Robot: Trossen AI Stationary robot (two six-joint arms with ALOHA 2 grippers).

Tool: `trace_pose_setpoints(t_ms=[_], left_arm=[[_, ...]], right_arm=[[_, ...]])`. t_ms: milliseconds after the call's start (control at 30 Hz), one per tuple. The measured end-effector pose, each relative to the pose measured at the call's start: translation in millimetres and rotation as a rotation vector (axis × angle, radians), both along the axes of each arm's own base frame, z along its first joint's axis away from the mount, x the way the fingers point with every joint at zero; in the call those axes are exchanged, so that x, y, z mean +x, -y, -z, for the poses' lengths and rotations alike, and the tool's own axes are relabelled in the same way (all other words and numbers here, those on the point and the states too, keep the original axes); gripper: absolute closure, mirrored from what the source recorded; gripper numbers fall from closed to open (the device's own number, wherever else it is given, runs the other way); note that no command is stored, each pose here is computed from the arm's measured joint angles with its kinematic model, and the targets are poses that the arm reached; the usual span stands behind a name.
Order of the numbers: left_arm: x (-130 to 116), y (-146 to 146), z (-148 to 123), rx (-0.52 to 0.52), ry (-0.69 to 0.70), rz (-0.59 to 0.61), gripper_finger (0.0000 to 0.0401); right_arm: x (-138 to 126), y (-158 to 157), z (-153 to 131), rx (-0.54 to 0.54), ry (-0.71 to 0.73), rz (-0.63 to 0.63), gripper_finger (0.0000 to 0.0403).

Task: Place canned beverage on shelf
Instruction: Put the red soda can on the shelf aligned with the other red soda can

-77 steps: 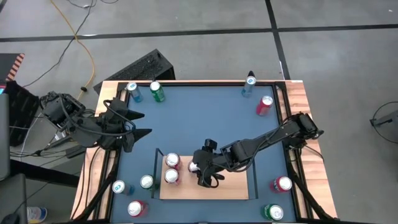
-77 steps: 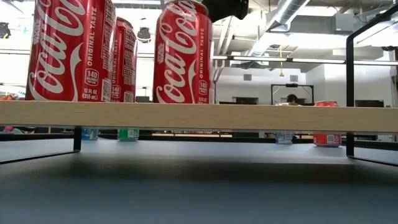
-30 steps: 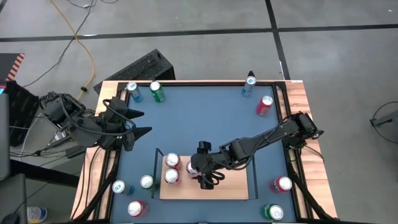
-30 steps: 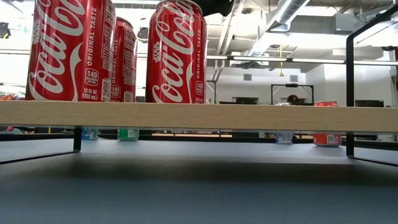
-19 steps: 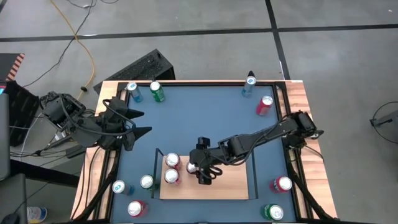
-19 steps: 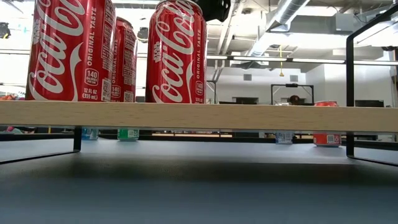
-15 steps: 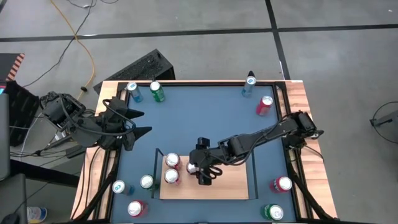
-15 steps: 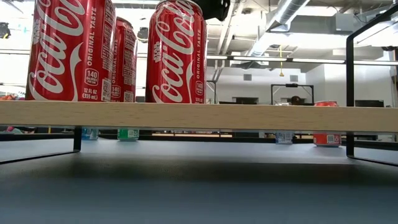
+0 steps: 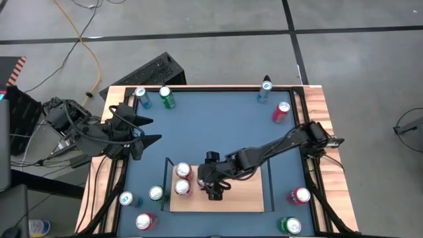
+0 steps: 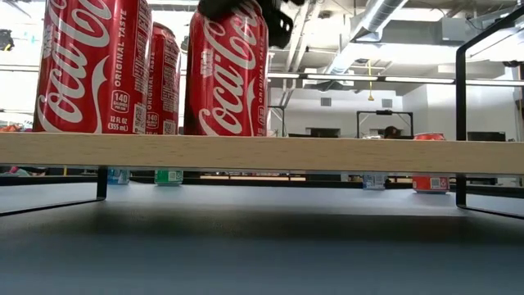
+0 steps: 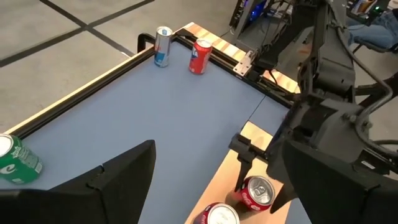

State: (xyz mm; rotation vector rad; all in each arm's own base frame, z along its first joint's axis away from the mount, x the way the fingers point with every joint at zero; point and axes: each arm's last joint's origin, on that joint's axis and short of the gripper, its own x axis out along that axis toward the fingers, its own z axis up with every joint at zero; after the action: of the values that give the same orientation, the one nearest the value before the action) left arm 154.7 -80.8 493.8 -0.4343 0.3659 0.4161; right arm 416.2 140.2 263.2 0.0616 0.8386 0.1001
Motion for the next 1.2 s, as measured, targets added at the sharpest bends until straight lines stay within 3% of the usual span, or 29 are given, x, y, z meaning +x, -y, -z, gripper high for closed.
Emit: trace_pose_setpoints(t_ms=[467, 833, 1200], left_arm=[[-0.3, -0.2, 0.4, 0.0, -0.004, -0.002, 0.0067], [-0.3, -0.3, 0.5, 0.007, -0.007, 0.001, 0.0067], [-0.3, -0.3, 0.6, 0.012, -0.01, 0.004, 0.0067]], right_arm=[[-6.4, -2.7, -4.1, 0.06, -0.032, 0.093, 0.0156], [-15.0, -34.3, -5.6, 0.145, -0.007, 0.11, 0.0157], [-13.1, -45.4, -3.5, 0.135, 0.049, 0.103, 0.0153]])
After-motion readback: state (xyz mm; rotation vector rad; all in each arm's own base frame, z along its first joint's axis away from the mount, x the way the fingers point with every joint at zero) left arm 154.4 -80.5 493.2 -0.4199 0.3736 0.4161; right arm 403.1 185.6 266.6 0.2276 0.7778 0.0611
